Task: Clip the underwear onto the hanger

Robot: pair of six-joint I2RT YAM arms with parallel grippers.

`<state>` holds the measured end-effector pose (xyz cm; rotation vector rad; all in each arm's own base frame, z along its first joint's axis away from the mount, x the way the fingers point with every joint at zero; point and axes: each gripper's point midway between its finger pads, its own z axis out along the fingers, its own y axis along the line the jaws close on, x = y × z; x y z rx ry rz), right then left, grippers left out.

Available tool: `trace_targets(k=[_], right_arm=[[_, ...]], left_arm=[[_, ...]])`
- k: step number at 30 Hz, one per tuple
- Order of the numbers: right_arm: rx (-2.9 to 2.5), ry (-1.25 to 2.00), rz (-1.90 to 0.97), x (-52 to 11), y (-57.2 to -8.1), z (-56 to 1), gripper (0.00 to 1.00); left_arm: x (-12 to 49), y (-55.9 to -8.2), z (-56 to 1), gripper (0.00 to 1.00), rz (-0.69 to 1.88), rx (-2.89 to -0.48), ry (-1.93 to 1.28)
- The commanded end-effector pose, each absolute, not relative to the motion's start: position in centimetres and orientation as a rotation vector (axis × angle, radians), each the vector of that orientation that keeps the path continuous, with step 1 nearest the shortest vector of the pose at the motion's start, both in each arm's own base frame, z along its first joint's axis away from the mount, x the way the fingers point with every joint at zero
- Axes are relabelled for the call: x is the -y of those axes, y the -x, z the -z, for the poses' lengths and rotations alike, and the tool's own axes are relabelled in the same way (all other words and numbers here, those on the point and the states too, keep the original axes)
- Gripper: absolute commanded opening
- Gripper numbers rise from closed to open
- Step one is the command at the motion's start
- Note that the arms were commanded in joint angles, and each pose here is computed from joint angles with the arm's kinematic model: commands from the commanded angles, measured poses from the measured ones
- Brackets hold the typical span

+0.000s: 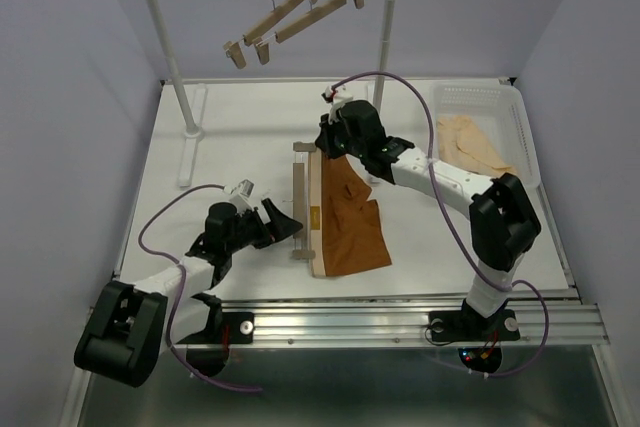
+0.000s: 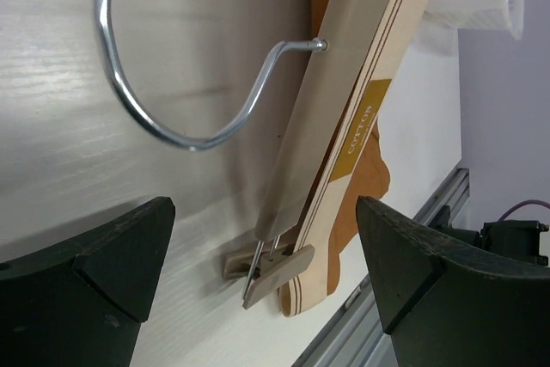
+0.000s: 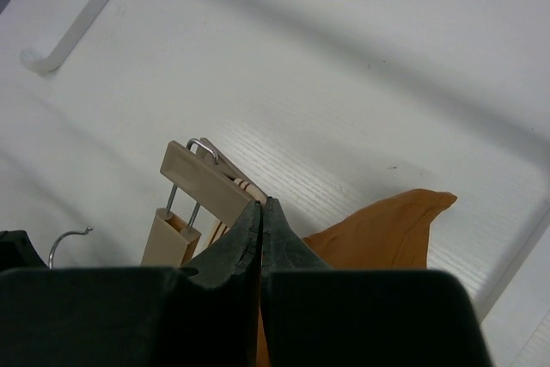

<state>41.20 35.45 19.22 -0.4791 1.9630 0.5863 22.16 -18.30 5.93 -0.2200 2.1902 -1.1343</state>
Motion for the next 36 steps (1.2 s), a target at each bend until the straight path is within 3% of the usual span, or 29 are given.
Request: trace_targets(k=[1,15,19,25,29,34,35,36], right_arm=[[-1.839,0.501,-0.659,-36.1,-40.8,-23.1,0.01],[-1.817,0.531,-0.683,-36.5,-40.5,-23.5,0.01],[-1.819,0.531,-0.685,-36.4,-40.4,-23.5,0.01],[-1.829,0.501,-0.685,-36.4,-40.7,-23.4,0.01],[-1.832,0.492,-0.697,-36.6,-40.7,-23.4,0.01],[-1.834,0.484,-0.713,-36.7,-40.5,-23.5,0.01],[-1.834,0.478,-0.717,-36.7,-40.5,-23.6,0.01],[-1.834,0.477,-0.722,-36.7,-40.5,-23.6,0.01]], left_arm=[[19.1,-24.5,-9.3,0.99,1.133,-2.029,0.077],[21.6,-24.1,-8.9,0.97,1.283,-1.996,-0.138],[22.0,-24.0,-9.5,0.83,1.309,-1.969,-0.164],[22.3,-23.2,-10.8,0.41,1.338,-1.912,-0.234],[22.3,-23.0,-11.3,0.30,1.341,-1.892,-0.247],[22.4,-22.8,-11.5,0.24,1.342,-1.884,-0.256],[22.5,-22.8,-11.6,0.17,1.341,-1.883,-0.257],[22.6,-22.9,-11.6,0.16,1.338,-1.881,-0.256]])
